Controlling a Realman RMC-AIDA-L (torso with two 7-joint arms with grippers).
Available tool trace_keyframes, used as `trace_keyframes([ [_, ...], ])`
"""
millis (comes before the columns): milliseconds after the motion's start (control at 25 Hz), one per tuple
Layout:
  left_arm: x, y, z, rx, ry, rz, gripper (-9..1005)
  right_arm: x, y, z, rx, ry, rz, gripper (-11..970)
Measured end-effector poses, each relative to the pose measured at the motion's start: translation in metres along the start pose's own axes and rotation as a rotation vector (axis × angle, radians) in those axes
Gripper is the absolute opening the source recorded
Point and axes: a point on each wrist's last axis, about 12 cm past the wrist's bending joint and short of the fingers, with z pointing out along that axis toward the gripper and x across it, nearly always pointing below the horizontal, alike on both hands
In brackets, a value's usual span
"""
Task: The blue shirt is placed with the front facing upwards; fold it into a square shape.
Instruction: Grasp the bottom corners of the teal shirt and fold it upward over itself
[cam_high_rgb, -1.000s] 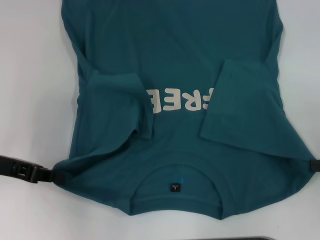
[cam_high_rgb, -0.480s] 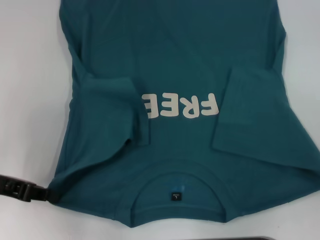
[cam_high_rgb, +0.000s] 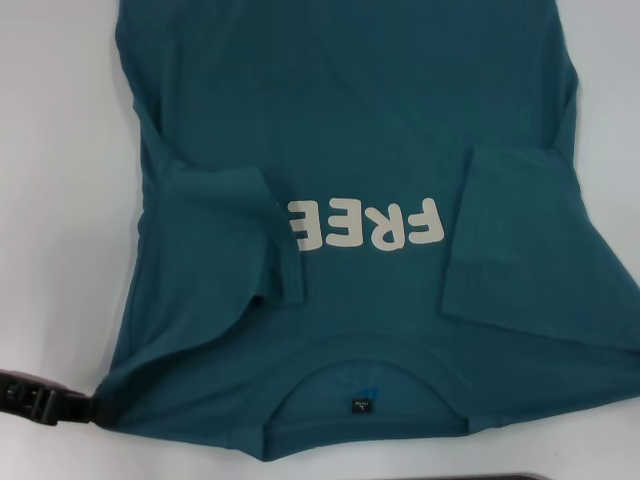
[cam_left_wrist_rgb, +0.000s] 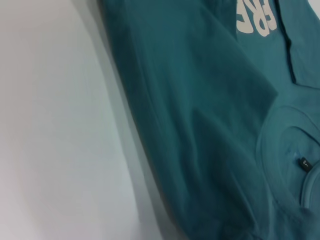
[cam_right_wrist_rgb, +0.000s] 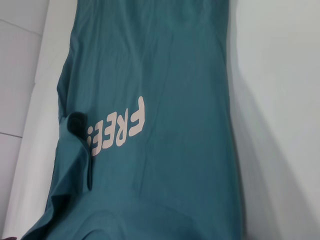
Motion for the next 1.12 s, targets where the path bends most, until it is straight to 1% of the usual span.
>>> trace_keyframes([
  [600,0.0026,0.0012,-0.0012,-0.003,-0.002,-0.003,13,0.0041,-0.002,-0.0041,0.004,-0.026,0.002,34],
  [1120,0.0016,0.0026,-0.0045,-0.011,-0.015,-0.005,13,0.0009,-0.0012,-0.0033,0.003,-0.026,-0.006,34],
])
